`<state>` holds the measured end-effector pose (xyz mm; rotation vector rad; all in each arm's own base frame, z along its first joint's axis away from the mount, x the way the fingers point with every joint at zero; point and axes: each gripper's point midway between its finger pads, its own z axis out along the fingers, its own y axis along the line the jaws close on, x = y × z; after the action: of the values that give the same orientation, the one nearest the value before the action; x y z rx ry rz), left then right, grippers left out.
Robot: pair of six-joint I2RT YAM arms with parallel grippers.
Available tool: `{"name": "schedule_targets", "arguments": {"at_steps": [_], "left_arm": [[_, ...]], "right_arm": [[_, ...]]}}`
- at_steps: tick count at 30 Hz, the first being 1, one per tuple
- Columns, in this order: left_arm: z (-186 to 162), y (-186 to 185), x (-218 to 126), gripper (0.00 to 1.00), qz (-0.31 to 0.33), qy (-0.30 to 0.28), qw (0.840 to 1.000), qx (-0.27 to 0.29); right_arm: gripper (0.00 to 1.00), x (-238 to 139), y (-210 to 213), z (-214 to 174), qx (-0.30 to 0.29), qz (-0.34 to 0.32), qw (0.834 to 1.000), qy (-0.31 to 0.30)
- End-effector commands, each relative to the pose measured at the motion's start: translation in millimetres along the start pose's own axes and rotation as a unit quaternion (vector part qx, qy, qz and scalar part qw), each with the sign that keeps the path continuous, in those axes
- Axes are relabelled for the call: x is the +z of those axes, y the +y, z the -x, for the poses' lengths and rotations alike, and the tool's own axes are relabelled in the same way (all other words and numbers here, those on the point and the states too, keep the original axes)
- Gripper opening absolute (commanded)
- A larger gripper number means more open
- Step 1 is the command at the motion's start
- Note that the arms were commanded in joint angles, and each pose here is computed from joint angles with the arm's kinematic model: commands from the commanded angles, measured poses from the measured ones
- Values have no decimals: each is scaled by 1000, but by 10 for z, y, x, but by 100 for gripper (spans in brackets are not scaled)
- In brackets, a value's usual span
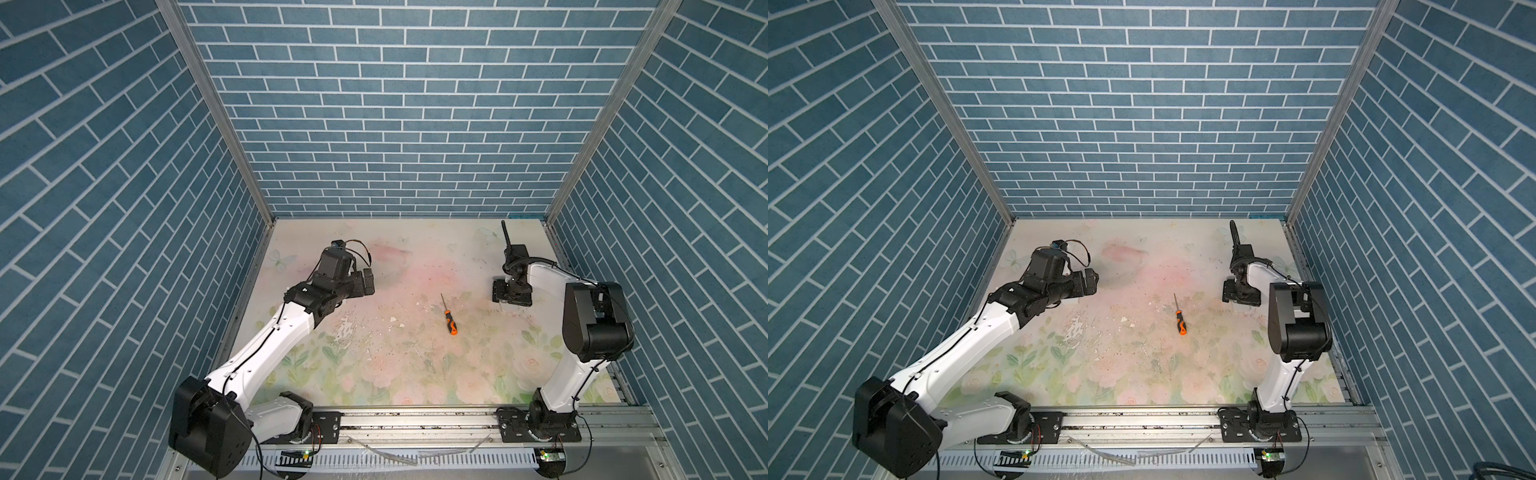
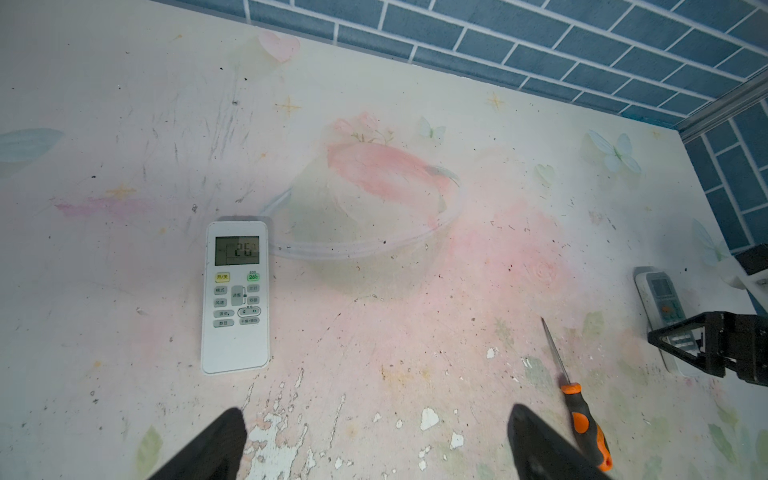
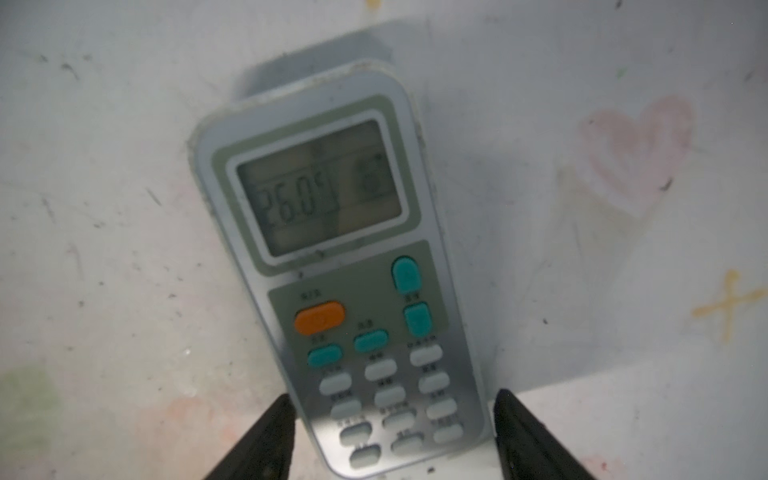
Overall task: Unload the batteries from the remote control
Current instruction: 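Close the right gripper on the grey-faced remote's lower end and lift it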
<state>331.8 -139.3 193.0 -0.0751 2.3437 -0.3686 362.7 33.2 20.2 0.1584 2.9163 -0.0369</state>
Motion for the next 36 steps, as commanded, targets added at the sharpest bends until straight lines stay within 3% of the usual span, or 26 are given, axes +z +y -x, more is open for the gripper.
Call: {"name": "schedule_targets", "arguments": {"at_steps": [1,5,11,15,24,29,36], "left_arm": [[-12,-38,-10,100,-3,10,1000,-2],[-37,-59,24,100,-7,19,1000,-2],[-47,-90,87,100,-7,37,999,-3],[-84,-108,153,100,-5,59,998,3],[-101,-306,316,100,-41,98,994,2],[-77,-570,433,100,-109,100,989,-18],[8,-1006,574,82,-242,73,964,-78]], "right_arm": [[69,167,1,-429,-6,0,997,73],[62,157,18,-451,-8,3,997,75],[26,136,85,-452,-15,9,997,72],[10,80,132,-459,-27,5,998,65],[2,-389,492,-405,-87,-5,996,16],[1,-827,969,-391,-118,40,992,-36],[0,-1302,1633,-412,-147,104,979,-93]]}}
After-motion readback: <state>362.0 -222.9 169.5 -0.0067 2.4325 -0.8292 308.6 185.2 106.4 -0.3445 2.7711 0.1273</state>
